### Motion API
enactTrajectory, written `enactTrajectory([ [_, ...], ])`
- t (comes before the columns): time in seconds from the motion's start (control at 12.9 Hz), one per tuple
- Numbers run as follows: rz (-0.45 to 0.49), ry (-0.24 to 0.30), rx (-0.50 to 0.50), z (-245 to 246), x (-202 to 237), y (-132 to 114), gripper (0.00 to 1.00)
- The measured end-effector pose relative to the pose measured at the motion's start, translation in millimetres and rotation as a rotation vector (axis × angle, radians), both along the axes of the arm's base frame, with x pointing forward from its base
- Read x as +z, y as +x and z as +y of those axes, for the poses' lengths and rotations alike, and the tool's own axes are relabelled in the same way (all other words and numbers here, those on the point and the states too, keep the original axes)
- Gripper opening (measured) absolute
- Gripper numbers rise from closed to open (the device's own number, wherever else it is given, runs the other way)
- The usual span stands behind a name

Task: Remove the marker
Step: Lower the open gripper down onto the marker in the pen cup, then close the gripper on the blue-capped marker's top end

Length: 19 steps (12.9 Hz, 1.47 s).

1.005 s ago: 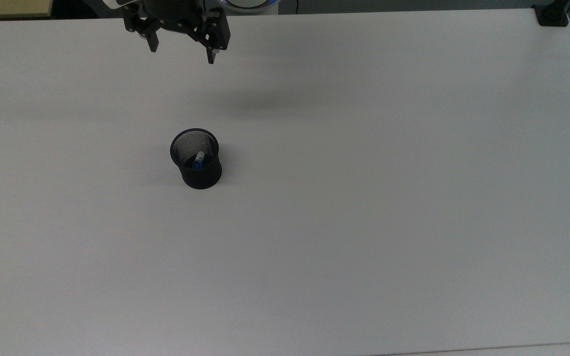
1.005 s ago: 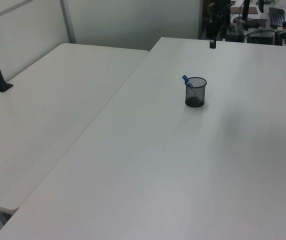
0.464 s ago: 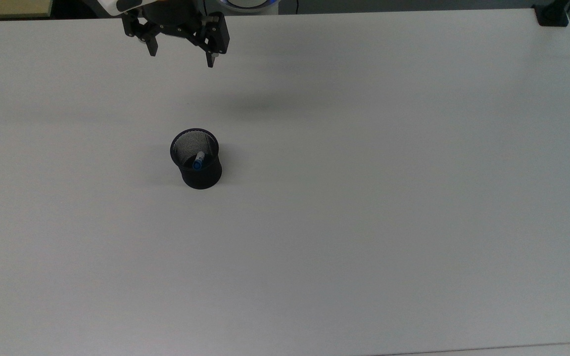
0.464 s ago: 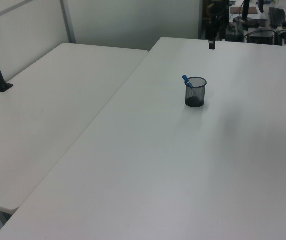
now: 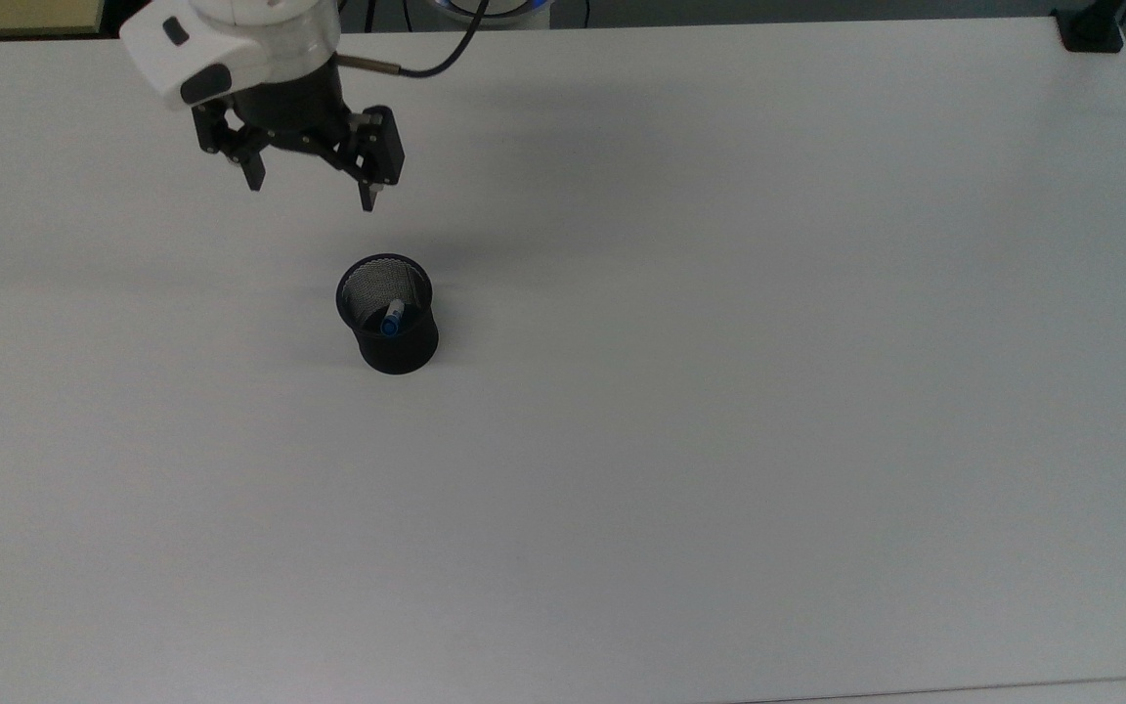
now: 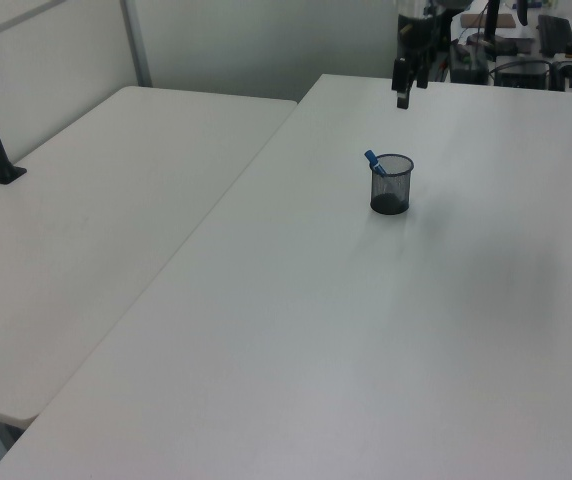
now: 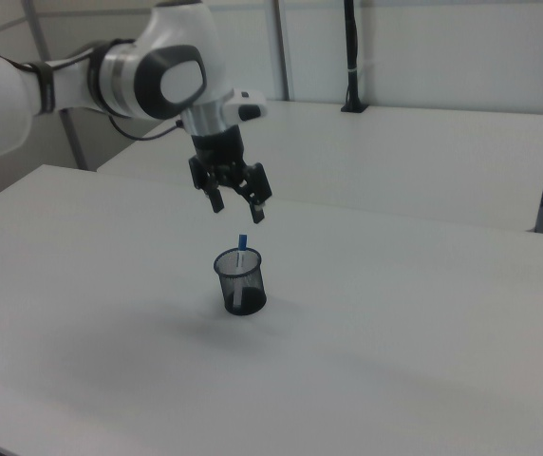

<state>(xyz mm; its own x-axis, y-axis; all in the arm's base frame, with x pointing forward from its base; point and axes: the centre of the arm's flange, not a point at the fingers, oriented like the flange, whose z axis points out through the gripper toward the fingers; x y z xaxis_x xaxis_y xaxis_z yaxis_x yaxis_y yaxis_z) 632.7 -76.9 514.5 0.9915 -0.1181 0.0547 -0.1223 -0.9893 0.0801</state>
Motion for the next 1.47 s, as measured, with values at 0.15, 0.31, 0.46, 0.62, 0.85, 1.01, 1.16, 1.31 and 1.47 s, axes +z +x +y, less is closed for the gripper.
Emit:
enactTrajectory([
  [0.15,-0.038,0.011,-0.001,1,-26,18,1.00],
  [0.31,-0.056,0.009,0.006,5,-48,33,1.00],
  [0.46,-0.052,0.003,0.016,11,-62,44,1.00],
  [0.62,-0.038,0.003,0.026,17,-74,50,1.00],
  [0.85,-0.024,0.005,0.034,34,-85,53,0.96],
  [1.01,-0.019,0.006,0.028,45,-89,54,0.86],
  [1.16,-0.015,0.006,0.023,47,-92,55,0.74],
  [1.31,-0.014,0.005,0.023,47,-93,55,0.40],
  [1.47,-0.014,0.005,0.022,47,-93,55,0.27],
])
